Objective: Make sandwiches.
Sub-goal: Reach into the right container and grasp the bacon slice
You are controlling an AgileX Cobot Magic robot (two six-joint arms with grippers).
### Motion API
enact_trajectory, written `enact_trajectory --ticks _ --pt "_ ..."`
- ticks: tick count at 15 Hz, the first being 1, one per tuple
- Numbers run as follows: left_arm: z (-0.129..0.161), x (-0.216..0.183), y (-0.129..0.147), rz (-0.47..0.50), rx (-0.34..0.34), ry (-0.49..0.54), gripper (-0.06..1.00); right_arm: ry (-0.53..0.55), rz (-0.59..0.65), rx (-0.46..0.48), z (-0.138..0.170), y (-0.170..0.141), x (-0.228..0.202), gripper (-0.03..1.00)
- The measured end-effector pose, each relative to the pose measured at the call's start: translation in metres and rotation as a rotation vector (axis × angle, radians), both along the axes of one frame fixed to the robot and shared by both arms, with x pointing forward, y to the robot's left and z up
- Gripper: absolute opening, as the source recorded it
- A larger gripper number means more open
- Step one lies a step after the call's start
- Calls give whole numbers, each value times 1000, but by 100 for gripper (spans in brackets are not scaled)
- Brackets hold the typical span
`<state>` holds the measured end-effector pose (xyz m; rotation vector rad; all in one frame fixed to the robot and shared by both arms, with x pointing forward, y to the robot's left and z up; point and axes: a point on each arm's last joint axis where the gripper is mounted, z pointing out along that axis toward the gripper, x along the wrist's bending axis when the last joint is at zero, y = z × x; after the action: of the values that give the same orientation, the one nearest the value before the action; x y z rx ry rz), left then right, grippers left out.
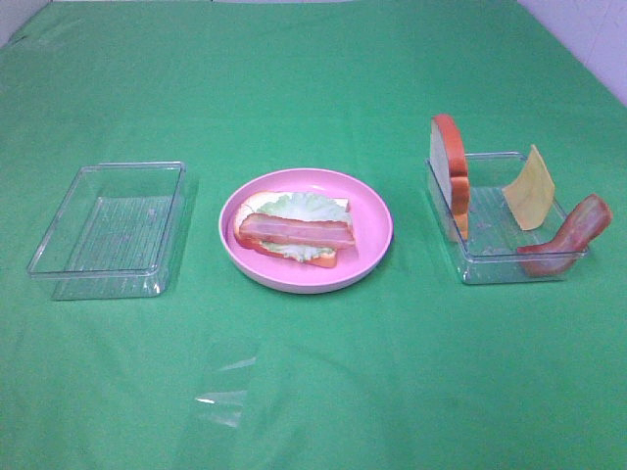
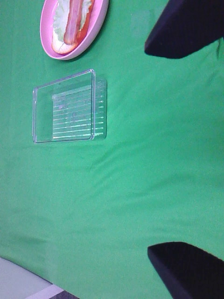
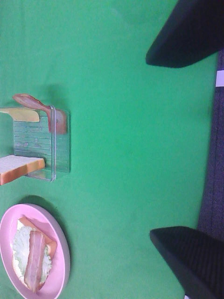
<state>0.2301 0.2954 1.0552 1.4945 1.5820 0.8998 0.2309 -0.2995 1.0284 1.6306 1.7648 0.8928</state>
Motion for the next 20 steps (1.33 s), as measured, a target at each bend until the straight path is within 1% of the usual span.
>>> enact_trajectory --ticks 8,10,13,14,16,18,20 --pt "0 0 0 0 0 0 99 -9 0 1 2 0 0 90" --pt "0 0 0 0 0 0 99 -44 -4 11 17 1 6 90" --pt "0 0 0 0 0 0 99 -4 -18 24 42 4 38 90" --pt "0 0 0 0 0 0 99 0 -25 32 45 5 44 90" --pt "0 0 0 0 0 0 99 47 -52 59 60 9 73 90" --pt "0 0 0 0 0 0 99 124 -54 47 77 13 110 90" --pt "0 0 0 0 0 0 99 220 -54 30 83 17 141 90"
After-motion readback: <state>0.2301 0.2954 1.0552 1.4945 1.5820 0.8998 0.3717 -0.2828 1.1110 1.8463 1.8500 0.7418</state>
